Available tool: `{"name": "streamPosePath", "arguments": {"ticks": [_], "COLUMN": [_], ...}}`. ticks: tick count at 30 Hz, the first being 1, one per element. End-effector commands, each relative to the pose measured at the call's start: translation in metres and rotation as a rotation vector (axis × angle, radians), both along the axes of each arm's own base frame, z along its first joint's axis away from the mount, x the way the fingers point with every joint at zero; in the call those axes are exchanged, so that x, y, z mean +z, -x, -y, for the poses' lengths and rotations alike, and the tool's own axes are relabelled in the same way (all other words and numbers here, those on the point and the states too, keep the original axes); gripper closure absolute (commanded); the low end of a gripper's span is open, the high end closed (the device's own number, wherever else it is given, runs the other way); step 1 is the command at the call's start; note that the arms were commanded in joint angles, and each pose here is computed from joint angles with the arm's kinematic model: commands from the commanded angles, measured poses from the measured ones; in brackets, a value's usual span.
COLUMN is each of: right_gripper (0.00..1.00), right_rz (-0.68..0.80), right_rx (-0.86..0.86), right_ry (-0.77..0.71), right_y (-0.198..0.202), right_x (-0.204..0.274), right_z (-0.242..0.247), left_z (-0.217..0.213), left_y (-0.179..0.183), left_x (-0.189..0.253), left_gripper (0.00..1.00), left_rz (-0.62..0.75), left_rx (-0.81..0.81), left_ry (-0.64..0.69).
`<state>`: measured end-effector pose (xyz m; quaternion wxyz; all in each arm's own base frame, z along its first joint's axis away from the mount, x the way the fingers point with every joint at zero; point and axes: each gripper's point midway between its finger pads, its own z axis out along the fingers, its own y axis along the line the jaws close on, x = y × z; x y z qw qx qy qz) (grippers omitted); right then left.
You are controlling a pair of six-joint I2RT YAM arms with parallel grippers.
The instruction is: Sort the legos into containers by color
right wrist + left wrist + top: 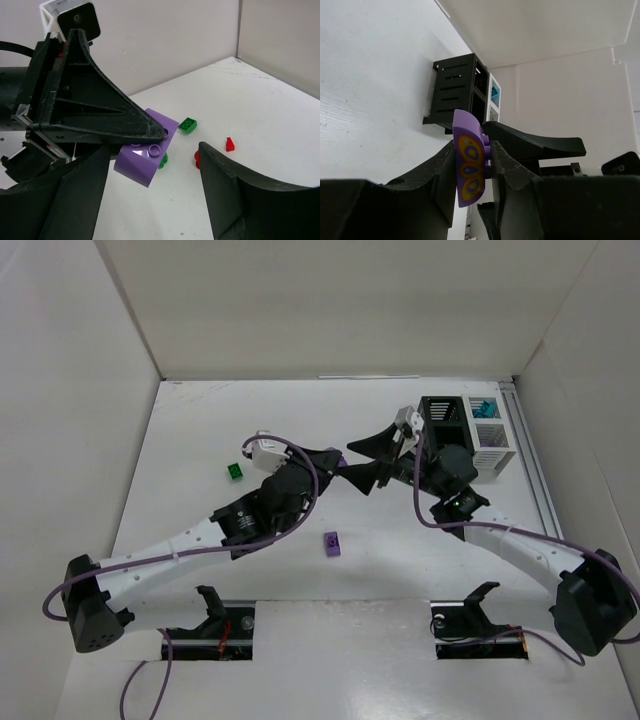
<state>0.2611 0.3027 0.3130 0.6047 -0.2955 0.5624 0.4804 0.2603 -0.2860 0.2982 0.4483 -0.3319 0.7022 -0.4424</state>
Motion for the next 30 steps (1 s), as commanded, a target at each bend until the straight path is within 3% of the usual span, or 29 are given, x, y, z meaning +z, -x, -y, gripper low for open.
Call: {"name": "streamPosePath", "arguments": {"ticks": [1,9,11,12,15,16,19,20,23,26,29,30], "right_gripper": [0.24,0.19,0.24,0.28,0.53,0.67,0.69,0.78,1.0,1.0,1.0,1.0], "right_rz": [0.051,0.047,0.032,0.041,0.049,0.058,0.063,0.066,0.071,0.084,0.084,0.101], "right_rx": [0.001,0.052,0.061,0.072,0.07,0.079,0.109,0.12,0.15,0.16,0.16,0.158], "right_ry": [-0.033,0.01,0.022,0.019,0.022,0.019,0.024,0.026,0.03,0.036,0.036,0.034], "right_y": [-0.001,-0.009,-0.011,-0.009,-0.01,-0.008,-0.003,-0.003,0.0,0.001,0.001,0.003], "right_x": [0.026,0.021,0.013,0.017,0.017,0.021,0.02,0.022,0.022,0.022,0.022,0.025], "right_z": [-0.003,-0.017,-0.02,-0.021,-0.021,-0.021,-0.023,-0.025,-0.028,-0.028,-0.028,-0.027], "left_z": [-0.005,-0.005,-0.004,-0.005,-0.005,-0.005,-0.005,-0.005,-0.005,-0.004,-0.004,-0.005], "left_y": [0.002,0.003,0.008,0.007,0.006,0.006,0.006,0.006,0.006,0.007,0.009,0.009], "left_x": [0.023,0.035,0.037,0.035,0.034,0.034,0.039,0.039,0.04,0.039,0.042,0.042], "left_gripper": [0.81,0.81,0.81,0.81,0.81,0.81,0.81,0.8,0.67,0.56,0.3,0.26], "left_rz": [0.071,0.118,0.123,0.131,0.134,0.134,0.149,0.149,0.164,0.172,0.176,0.179], "left_rx": [0.021,0.007,-0.011,-0.002,-0.003,-0.003,-0.004,-0.004,-0.007,-0.019,-0.028,-0.029], "left_ry": [0.059,0.08,0.093,0.084,0.076,0.076,0.081,0.081,0.064,0.04,0.049,0.039]}}
